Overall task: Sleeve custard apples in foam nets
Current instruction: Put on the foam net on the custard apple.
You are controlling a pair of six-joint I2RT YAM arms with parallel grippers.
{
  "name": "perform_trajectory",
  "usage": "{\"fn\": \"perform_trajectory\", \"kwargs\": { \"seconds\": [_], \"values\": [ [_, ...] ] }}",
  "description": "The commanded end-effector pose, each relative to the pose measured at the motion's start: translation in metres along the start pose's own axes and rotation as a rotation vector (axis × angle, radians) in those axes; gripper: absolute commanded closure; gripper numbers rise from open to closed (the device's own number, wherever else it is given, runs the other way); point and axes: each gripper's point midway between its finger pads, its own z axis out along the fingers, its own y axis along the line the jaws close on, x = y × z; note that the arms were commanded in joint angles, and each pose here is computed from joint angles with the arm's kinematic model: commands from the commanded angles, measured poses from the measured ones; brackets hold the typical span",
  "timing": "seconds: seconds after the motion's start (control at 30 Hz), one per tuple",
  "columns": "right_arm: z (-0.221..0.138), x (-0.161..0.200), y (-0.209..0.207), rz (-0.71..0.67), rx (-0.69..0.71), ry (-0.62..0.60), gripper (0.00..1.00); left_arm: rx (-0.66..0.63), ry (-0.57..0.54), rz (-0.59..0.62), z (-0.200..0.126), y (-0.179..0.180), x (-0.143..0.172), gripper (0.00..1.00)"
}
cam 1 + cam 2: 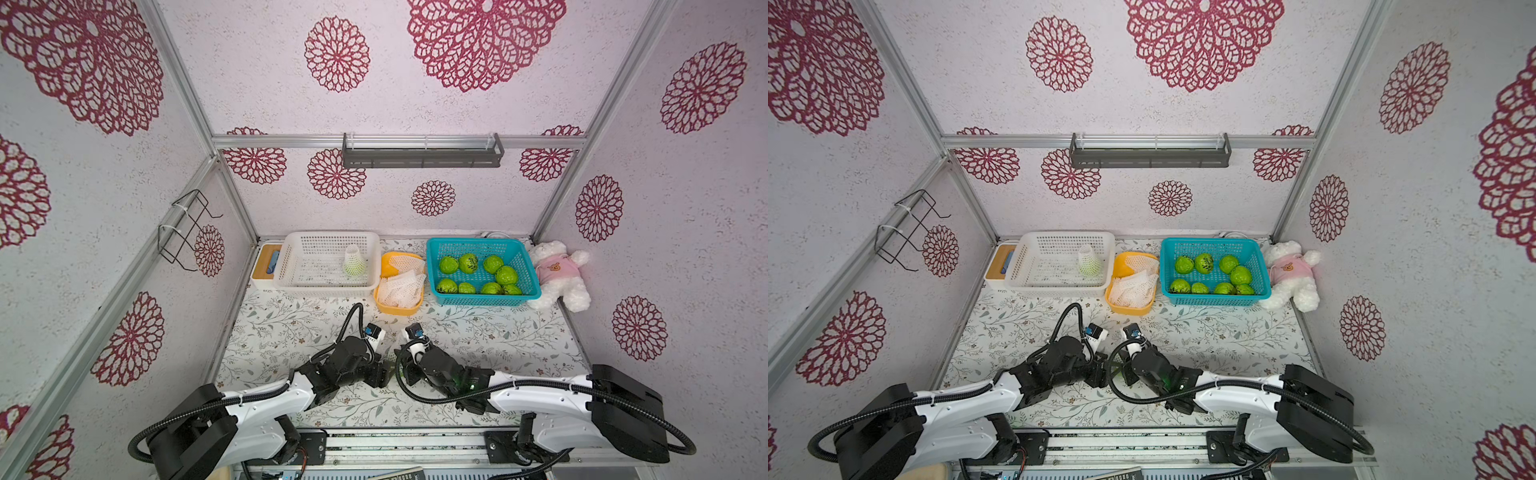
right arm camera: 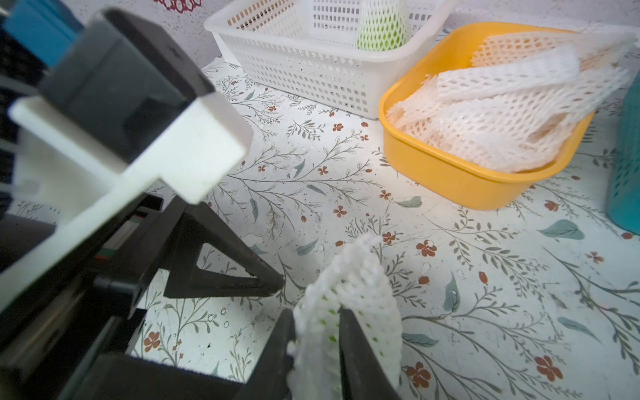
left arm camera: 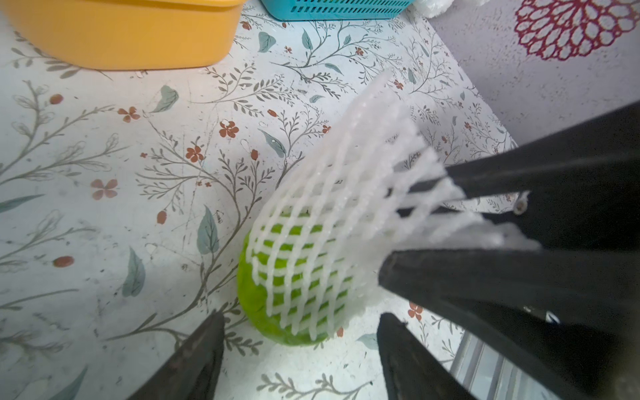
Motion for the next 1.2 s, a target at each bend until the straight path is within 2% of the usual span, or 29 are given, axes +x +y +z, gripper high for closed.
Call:
{"fn": "perform_trajectory", "kwargs": {
  "seconds": [0.0,0.13,0.3,0.53,0.7,1.0,1.17],
  "values": [
    [0.001,-0.005,0.003,0.033,-0.002,-0.018,0.75,0.013,-0.042,0.032,0.006,-0.008,-0.015,0.34],
    [0.003,-0.004,0.004,0.042,-0.002,-0.014,0.75,0.012,-0.044,0.04,0.012,-0.01,-0.018,0.48],
    [0.003,-0.003,0.002,0.051,0.005,-0.013,0.75,-0.01,-0.033,0.033,0.015,-0.006,-0.016,0.72],
    [0.003,-0.003,-0.002,0.051,0.03,-0.017,0.72,-0.05,-0.025,0.007,0.01,0.002,-0.012,0.88],
    [0.002,-0.004,-0.006,0.059,0.051,-0.022,0.63,-0.106,-0.024,-0.011,0.009,0.012,-0.011,1.0],
    [-0.021,-0.023,-0.013,0.105,0.039,-0.101,0.42,-0.142,0.032,-0.028,0.022,0.019,-0.007,1.0],
    [-0.045,-0.041,-0.026,0.16,0.054,-0.177,0.38,-0.144,0.048,-0.032,0.026,0.02,-0.007,1.0]
  ]
}}
